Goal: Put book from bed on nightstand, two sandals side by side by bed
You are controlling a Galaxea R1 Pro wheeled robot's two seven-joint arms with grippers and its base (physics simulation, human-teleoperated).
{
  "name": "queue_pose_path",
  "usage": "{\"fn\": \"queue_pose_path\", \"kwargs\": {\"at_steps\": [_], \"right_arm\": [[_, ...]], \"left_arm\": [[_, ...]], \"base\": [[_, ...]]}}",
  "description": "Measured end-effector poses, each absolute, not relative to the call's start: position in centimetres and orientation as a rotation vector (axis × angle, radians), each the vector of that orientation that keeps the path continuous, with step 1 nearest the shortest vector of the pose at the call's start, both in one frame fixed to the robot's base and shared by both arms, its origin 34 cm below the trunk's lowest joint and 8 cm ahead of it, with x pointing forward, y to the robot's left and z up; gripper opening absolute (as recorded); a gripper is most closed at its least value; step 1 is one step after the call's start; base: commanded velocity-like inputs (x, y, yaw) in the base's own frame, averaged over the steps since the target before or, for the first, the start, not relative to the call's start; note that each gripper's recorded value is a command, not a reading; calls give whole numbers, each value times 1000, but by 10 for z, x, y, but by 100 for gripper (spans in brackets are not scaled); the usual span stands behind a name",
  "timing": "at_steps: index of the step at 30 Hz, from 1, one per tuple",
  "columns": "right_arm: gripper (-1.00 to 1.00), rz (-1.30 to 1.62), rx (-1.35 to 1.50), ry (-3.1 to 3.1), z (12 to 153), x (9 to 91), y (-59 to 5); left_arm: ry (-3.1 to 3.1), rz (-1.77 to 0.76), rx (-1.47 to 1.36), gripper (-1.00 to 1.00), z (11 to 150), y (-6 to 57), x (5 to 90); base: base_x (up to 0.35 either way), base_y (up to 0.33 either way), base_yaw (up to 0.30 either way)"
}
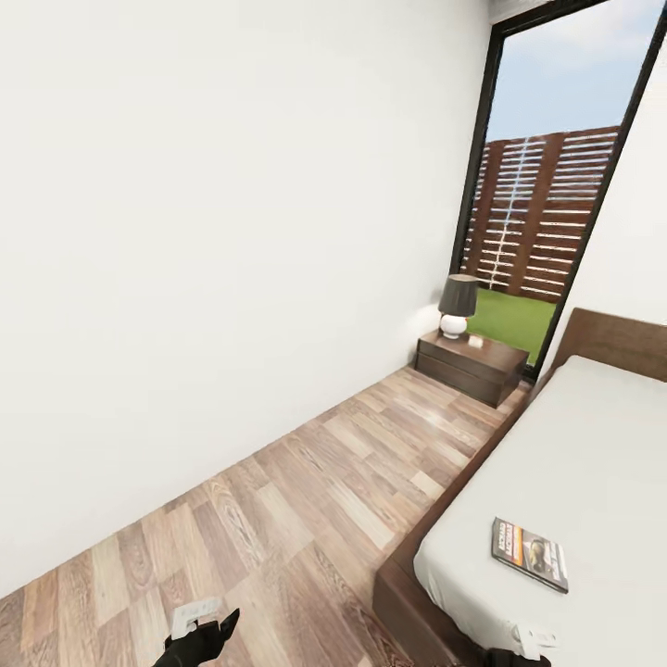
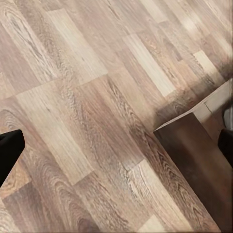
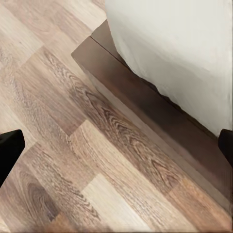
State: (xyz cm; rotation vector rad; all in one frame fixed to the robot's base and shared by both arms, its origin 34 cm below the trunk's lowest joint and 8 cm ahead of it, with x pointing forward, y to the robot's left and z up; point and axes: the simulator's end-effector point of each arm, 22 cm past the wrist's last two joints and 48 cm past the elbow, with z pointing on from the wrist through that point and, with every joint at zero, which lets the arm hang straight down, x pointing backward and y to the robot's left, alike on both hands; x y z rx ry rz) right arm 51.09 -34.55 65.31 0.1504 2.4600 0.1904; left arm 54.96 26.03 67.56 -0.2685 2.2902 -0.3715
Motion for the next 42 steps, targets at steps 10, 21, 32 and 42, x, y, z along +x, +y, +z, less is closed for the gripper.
{"fn": "queue_pose_path", "kwargs": {"at_steps": [10,21,32,42], "right_arm": [[100,190,151,2460,664,508,-345],[100,190,150,2461,676,505,-345],[100,192,151,2461,686,502,-345],[100,190,154,2468,686,499,-346]], "left_arm": [[2290,-371,-269,100,687,260,547],[2291,-371,-269,100,698,260,544],[2291,-371,-269,100,708,260,540],[2291,-371,-269,100,709,260,540]], "base": [[0,0,-240],[0,0,-240],[0,0,-165],[0,0,-9]]}}
